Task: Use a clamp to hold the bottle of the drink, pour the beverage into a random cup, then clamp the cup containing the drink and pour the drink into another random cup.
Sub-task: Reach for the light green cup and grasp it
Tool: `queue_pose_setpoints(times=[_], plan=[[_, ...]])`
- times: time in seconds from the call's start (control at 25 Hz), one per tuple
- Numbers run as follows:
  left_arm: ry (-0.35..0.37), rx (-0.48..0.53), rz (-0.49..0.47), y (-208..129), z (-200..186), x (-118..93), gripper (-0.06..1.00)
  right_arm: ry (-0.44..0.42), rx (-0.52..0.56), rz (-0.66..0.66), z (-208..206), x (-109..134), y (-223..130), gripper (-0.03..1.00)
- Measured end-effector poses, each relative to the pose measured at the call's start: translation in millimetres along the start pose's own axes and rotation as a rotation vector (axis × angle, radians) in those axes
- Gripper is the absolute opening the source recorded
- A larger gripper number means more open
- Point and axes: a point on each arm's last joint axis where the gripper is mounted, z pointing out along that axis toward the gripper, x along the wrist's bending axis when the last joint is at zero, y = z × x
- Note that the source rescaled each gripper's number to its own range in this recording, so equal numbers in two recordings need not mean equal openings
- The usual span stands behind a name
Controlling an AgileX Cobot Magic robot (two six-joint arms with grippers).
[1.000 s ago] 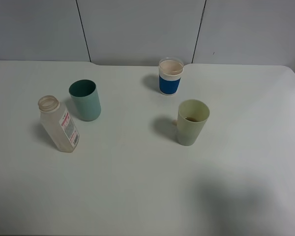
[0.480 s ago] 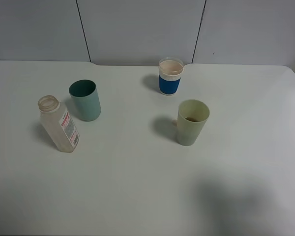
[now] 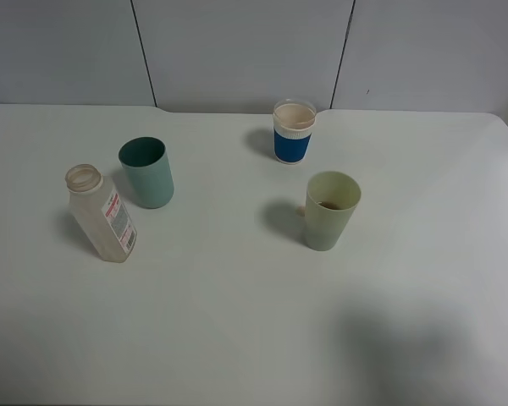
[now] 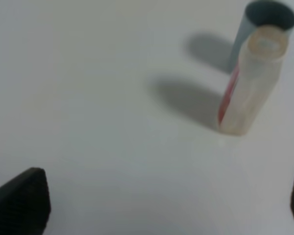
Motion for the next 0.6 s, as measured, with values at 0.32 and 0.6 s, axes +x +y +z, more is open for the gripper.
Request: queue_pose_setpoints(times=[0.32, 0.6], plan=[[0.023, -0.023, 0.003, -3, 15, 3, 1.0, 0.0, 0.0, 0.0, 0, 0, 0, 1.0], [0.024, -0.056, -0.001, -3, 22, 4, 1.0, 0.0, 0.0, 0.0, 0, 0, 0, 1.0]])
